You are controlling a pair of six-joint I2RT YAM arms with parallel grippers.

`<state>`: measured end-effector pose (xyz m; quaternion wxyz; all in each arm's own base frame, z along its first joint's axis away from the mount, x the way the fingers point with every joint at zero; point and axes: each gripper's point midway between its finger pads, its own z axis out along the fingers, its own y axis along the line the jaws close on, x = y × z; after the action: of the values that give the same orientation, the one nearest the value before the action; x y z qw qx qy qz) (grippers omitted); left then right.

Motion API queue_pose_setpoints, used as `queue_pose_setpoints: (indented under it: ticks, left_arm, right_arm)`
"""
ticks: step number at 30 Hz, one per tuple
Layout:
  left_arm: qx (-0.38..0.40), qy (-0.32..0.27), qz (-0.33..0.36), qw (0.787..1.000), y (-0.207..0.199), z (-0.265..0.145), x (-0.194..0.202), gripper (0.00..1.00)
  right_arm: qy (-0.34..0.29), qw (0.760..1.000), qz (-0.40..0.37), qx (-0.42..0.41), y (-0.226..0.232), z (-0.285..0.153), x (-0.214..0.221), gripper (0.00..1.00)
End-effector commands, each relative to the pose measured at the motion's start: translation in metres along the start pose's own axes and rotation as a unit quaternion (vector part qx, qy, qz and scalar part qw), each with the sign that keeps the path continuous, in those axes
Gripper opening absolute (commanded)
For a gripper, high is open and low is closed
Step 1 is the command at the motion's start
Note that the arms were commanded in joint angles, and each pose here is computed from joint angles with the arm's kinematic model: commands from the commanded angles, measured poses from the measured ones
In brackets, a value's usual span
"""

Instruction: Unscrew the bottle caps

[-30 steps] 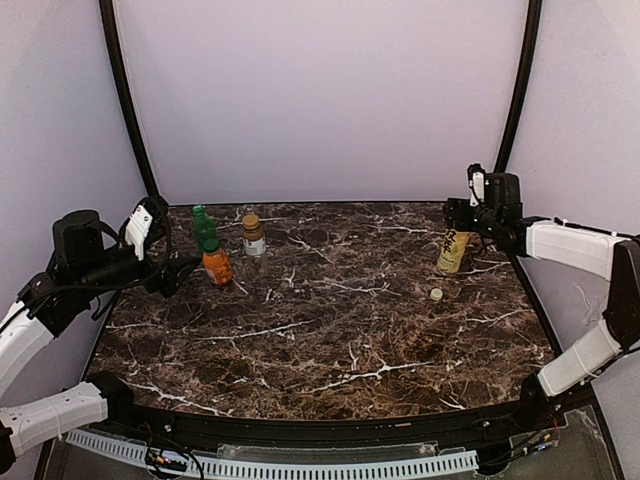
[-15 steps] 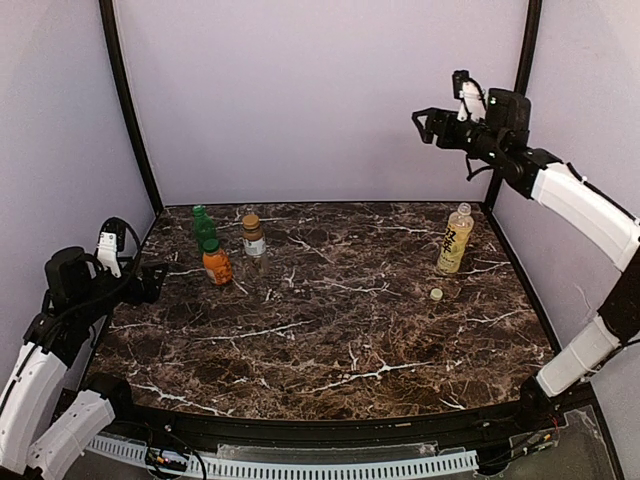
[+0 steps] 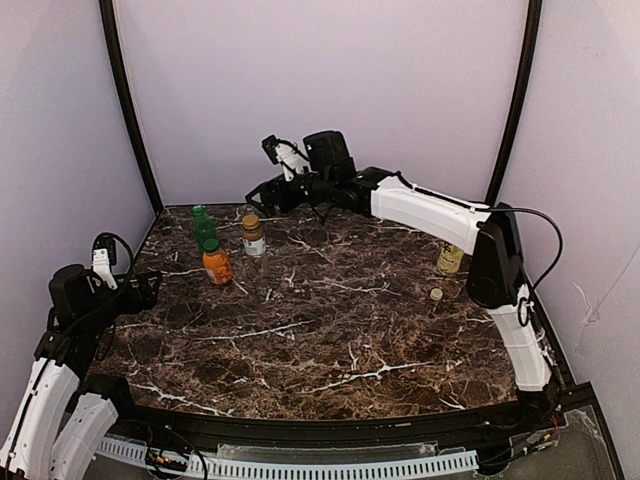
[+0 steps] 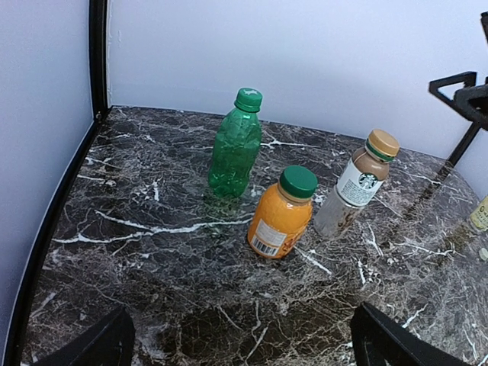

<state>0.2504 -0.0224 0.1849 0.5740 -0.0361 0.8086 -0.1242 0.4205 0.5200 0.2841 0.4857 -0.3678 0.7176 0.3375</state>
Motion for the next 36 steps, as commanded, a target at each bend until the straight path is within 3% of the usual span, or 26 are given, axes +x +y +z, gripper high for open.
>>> queue_pose_setpoints:
  ticks: [1,7,19,29,34,36]
  left_arm:
    - [0.025,-0.018,-0.004,1.0,-0.007,0.001,-0.004,1.0]
    - [0.031,-0.016,-0.007,0.999,-0.008,0.002,-0.002,1.0]
    - [0.039,-0.018,-0.009,0.999,-0.011,0.001,-0.003,1.0]
    - [0.052,-0.02,-0.01,0.998,-0.015,0.001,-0.003,1.0]
    - [0.054,-0.02,-0.011,0.998,-0.016,0.002,-0.003,1.0]
    - [0.055,-0.019,-0.012,0.998,-0.016,0.002,-0.002,1.0]
  right_arm:
    - [-0.022,0.999,-0.01,-0.033,0.023,0.035,0.002,0.91]
    - [-0.02,0.999,0.0,-0.038,0.027,0.067,0.038,0.89]
    - [-0.008,1.0,-0.015,-0.009,0.016,0.085,0.071,0.66]
    - [0.006,1.0,-0.026,-0.001,0.01,0.091,0.083,0.63]
    - [0.002,1.0,-0.017,-0.019,0.012,0.093,0.083,0.44]
    - [-0.001,1.0,-0.016,-0.016,0.011,0.092,0.081,0.31]
